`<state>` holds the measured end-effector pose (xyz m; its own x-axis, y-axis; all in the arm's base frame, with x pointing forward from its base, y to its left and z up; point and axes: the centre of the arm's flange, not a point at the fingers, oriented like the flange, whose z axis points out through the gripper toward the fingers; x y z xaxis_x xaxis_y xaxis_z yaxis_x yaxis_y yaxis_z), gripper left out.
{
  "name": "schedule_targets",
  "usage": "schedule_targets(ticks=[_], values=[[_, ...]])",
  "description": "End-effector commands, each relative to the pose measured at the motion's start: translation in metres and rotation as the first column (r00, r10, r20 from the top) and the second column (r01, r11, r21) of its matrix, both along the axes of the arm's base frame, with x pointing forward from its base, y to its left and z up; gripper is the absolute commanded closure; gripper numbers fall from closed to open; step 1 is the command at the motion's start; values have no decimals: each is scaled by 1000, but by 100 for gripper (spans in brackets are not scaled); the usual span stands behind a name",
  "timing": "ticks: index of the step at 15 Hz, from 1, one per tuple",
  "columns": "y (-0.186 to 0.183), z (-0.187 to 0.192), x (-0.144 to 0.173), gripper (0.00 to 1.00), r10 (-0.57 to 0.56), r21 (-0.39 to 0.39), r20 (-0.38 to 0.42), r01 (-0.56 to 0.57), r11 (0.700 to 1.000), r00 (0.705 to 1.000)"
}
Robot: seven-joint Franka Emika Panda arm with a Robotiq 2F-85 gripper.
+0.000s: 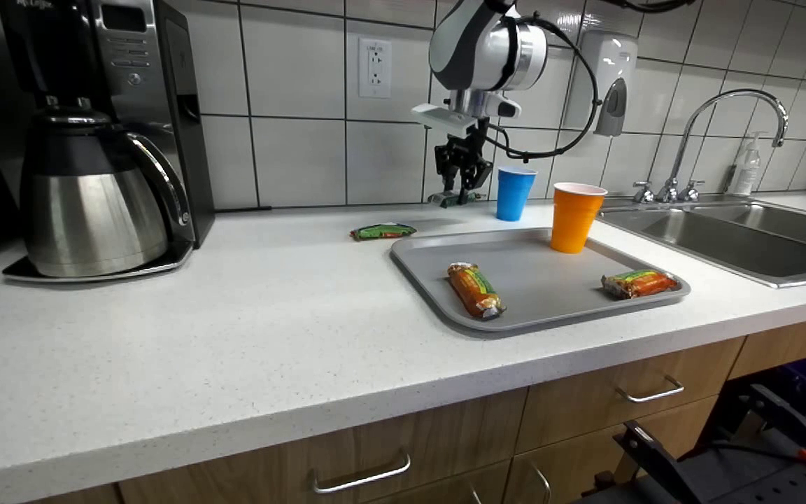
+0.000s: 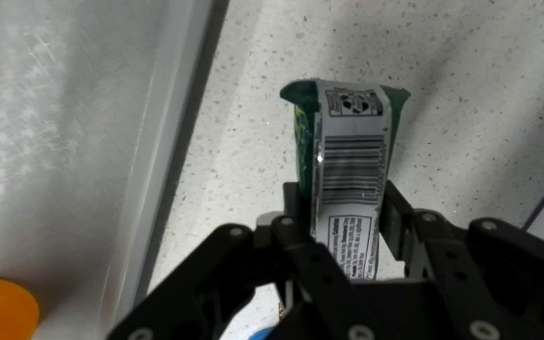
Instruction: Pick up the candy bars on the table and place them on the tray
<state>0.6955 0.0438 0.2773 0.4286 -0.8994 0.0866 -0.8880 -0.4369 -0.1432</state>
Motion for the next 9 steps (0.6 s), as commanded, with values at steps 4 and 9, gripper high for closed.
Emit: schedule_targets(ticks=[4,9], values=[[-5,6,-52,83,58,-28,-26,-58,998,998],[-10,4,-84,83,74,-49,-48,-76,996,996]])
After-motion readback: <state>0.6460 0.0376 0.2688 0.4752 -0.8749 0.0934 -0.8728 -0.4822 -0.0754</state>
